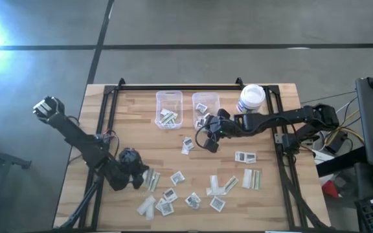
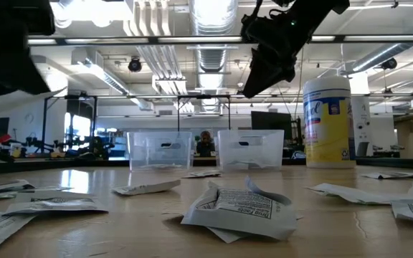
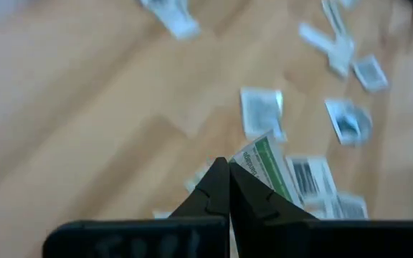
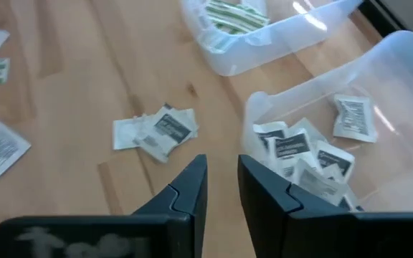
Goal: Pick & Place First Aid Supplies
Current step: Put the green bandage pack into the left transparent bin
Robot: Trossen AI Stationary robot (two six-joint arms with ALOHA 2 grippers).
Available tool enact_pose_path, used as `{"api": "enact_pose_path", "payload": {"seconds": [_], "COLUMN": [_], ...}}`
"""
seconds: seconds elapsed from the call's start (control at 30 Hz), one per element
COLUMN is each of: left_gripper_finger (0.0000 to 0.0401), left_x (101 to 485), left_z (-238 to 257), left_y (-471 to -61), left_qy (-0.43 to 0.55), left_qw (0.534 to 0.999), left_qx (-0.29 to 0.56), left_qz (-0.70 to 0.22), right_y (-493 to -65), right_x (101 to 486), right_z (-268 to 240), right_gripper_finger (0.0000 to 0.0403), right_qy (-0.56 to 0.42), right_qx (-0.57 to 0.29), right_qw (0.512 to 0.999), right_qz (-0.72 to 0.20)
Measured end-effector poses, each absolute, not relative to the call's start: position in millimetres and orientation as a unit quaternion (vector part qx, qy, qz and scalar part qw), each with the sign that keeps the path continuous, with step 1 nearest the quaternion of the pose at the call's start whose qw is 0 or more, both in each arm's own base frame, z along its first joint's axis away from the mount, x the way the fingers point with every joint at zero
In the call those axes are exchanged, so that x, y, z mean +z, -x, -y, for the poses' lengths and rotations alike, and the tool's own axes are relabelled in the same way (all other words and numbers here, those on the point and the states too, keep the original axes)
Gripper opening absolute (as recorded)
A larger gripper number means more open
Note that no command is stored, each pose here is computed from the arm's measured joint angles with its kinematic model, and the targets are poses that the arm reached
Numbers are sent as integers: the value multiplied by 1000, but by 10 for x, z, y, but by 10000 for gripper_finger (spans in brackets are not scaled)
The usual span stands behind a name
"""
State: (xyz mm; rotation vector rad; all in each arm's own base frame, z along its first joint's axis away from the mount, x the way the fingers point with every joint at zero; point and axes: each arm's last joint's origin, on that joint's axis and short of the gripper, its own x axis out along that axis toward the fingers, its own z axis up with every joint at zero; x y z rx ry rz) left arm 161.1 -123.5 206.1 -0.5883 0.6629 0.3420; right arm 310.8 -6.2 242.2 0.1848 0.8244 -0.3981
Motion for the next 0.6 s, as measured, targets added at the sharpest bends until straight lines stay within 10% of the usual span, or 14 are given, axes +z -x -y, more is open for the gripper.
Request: {"api": "enact_pose_path", "payload": {"seconds": [0.6], "left_gripper_finger": [0], "left_x": [2337], "left_z": [522], "left_y": [-1778], "left_qy": [181], "left_qw": [914], "left_qx": [283], "left_qz": [-229], "right_y": [-3001], "right_x": [2297], "right_z": [-581], "right_gripper_finger": [66], "right_qy": [-103], "right_qx": [-128], "right_qw": [896], "right_qz": [-413]}}
